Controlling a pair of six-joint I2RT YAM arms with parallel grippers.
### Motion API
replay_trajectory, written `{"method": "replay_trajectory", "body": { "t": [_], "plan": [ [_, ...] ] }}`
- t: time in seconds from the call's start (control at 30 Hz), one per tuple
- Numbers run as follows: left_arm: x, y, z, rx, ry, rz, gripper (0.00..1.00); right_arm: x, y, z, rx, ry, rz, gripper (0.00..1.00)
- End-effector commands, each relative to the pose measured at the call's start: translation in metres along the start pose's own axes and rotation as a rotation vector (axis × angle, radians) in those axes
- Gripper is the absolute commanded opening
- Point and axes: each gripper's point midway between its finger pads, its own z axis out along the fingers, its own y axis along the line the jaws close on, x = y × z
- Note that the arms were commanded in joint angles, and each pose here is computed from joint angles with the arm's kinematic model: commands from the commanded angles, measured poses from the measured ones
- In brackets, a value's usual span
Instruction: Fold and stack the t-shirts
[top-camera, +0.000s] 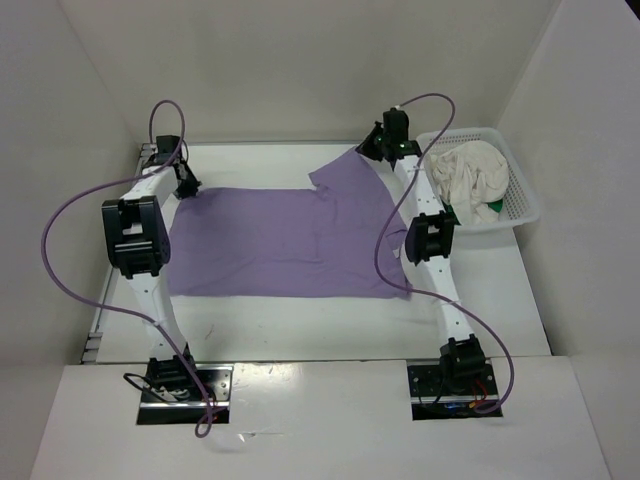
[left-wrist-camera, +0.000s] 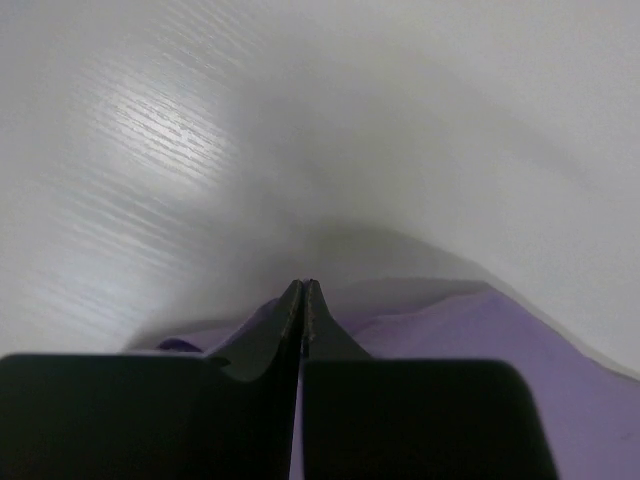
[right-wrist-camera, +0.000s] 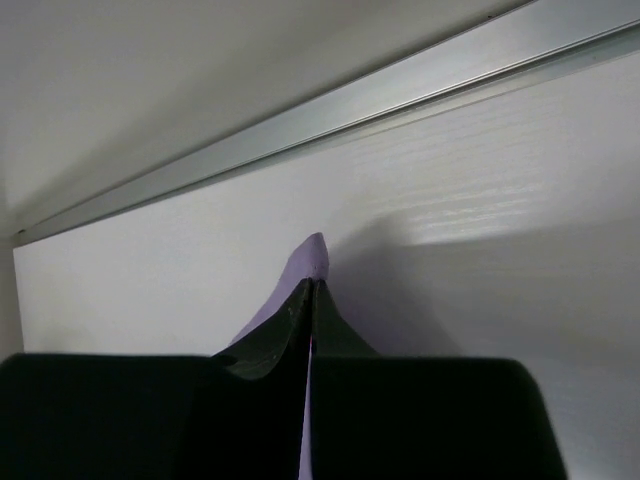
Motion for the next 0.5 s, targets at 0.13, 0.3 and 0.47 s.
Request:
{"method": "replay_trajectory", "body": {
  "t": [0.13, 0.3, 0.47],
  "plan": [
    [-0.041, -0.012, -0.057, 0.120, -0.115, -0.053, 0.01, -0.066, 0.088, -0.115, -0.121, 0.014, -0.099, 0.00],
    [-0.030, 0.000, -0.069, 0.131, -0.096, -0.076, 0.01, -0.051, 0.079, -0.149, -0.028, 0.120, -0.129, 0.00],
    [-0.019, 0.001, -0.087, 0.185, -0.102, -0.112, 0.00, -0.021, 0.079, -0.184, -0.038, 0.189, -0.138, 0.00]
  ]
}}
